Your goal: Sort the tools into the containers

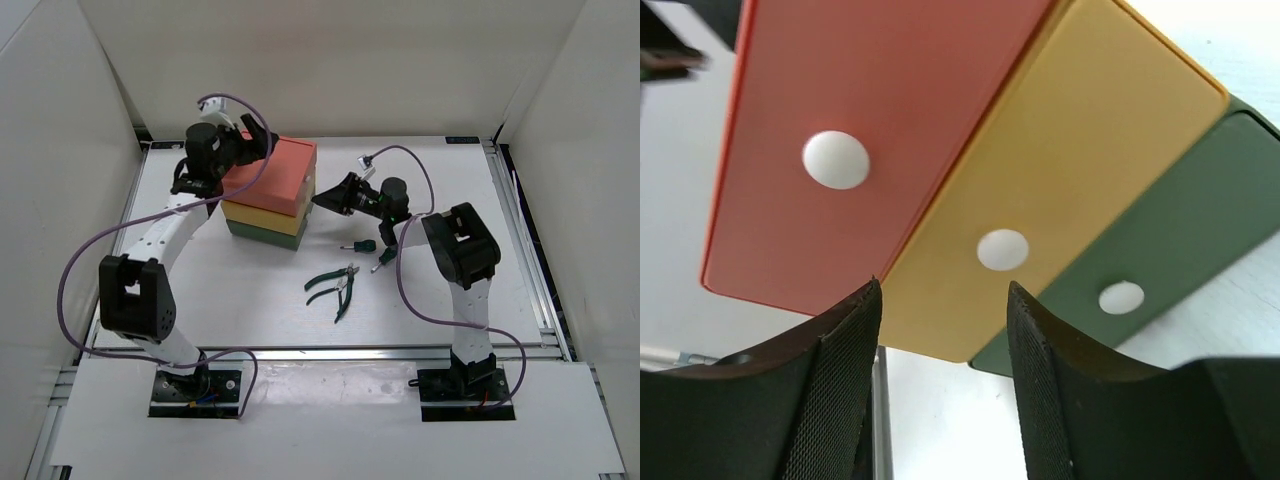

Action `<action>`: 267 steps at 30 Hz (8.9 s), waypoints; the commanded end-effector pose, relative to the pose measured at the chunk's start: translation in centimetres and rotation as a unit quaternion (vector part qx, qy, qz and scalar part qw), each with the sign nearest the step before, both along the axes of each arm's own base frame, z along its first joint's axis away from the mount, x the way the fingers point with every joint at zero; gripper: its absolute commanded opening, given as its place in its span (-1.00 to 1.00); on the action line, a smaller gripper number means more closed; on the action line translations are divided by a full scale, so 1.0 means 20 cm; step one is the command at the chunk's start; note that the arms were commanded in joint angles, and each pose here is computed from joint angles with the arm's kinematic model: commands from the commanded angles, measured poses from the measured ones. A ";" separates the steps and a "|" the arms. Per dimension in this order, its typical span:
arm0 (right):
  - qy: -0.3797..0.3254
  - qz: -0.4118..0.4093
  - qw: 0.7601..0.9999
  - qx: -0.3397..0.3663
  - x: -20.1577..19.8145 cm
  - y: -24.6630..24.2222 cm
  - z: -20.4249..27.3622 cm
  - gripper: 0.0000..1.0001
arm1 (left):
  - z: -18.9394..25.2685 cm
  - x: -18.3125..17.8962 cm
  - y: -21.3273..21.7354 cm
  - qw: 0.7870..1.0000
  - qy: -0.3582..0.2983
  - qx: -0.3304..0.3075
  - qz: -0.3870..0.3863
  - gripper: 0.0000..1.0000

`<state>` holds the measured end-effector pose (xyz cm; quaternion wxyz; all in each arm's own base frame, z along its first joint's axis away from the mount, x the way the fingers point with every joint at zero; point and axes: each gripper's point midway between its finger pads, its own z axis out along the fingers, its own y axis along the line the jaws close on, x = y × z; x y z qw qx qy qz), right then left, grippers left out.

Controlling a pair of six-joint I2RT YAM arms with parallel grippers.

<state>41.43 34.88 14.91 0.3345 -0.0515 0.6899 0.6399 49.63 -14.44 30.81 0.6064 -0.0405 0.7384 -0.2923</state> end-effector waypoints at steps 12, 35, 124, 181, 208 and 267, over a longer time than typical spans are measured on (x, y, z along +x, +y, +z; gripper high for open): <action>-0.029 0.030 0.999 0.014 -0.01 0.10 0.04 0.05 | -0.48 0.02 -0.17 0.995 0.088 0.036 -0.020 0.84; -0.034 0.032 0.999 0.027 0.03 0.17 0.01 -0.15 | -0.65 -0.05 -0.22 0.992 0.119 0.034 -0.033 0.78; 0.007 -0.014 1.000 0.017 -0.05 -0.25 -0.11 -1.00 | -0.65 -0.10 -0.10 0.989 0.134 0.053 -0.037 0.82; 0.103 -0.296 0.805 -0.503 -0.57 -1.07 -0.55 0.53 | -0.67 -0.16 -0.12 0.986 0.148 0.047 -0.055 0.91; 0.185 -0.307 0.767 -0.532 -0.80 -1.12 -0.72 0.50 | -0.64 -0.18 -0.10 0.987 0.141 0.050 -0.051 0.91; -0.067 -0.107 0.854 -0.505 -0.11 -0.62 -0.28 0.39 | -0.60 -0.19 -0.12 0.988 0.133 0.040 -0.065 0.92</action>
